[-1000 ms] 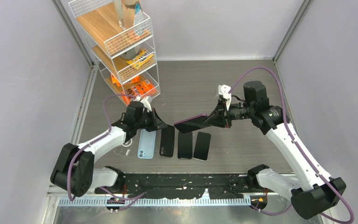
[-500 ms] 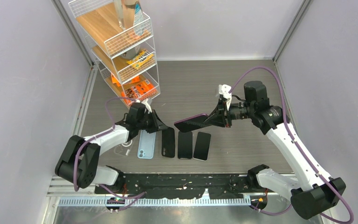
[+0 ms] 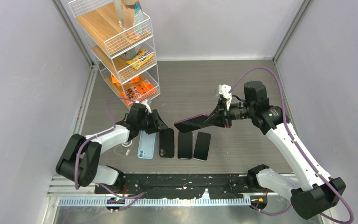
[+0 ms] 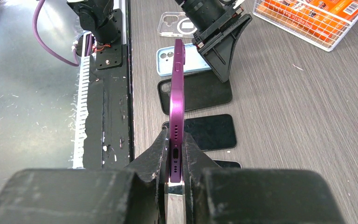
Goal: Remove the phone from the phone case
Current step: Place the phone case at the center of the board, then place the phone at the center of the board.
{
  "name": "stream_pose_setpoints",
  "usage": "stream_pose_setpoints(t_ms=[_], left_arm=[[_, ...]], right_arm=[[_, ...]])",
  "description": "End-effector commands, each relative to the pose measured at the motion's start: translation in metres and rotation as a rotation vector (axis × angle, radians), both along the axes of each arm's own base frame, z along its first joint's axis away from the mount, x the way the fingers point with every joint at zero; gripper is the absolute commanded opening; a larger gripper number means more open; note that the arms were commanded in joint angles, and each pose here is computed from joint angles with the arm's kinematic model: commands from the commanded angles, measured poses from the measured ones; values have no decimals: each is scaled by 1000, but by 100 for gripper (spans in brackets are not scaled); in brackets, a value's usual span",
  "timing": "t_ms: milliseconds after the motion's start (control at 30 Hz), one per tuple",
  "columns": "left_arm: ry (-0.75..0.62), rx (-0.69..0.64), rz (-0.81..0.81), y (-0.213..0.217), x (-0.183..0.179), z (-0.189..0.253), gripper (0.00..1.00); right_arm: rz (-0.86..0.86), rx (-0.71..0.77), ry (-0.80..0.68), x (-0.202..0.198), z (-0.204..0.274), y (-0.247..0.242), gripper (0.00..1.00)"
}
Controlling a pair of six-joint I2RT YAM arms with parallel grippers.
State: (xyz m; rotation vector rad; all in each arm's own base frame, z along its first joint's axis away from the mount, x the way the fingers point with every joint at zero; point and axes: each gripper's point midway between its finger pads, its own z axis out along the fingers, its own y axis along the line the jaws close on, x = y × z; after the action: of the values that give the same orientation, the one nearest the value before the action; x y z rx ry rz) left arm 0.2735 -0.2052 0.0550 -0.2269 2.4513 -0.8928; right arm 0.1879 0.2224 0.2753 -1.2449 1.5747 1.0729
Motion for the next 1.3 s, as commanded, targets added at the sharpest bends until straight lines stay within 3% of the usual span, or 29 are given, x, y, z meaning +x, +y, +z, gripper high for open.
stream_pose_setpoints(t_ms=[0,133,267,400,567,900,1267], left_arm=[[-44,28,3,1,15,9,50],[-48,49,4,4,16,9,55],[-77,54,4,5,19,17,72],[-134,51,-19,2,25,35,83],[-266,26,-93,-6,31,75,99],[-603,45,-265,-9,23,180,100],[-865,-58,-668,-39,-36,240,92]], right_arm=[[27,59,-82,-2,24,3,5],[27,60,-84,-3,24,2,5],[29,62,-82,-3,24,3,5],[32,64,-76,-1,24,4,5],[27,53,-83,0,22,3,5],[-26,-18,-109,1,15,-11,5],[-53,-114,-123,-7,5,-27,5]])
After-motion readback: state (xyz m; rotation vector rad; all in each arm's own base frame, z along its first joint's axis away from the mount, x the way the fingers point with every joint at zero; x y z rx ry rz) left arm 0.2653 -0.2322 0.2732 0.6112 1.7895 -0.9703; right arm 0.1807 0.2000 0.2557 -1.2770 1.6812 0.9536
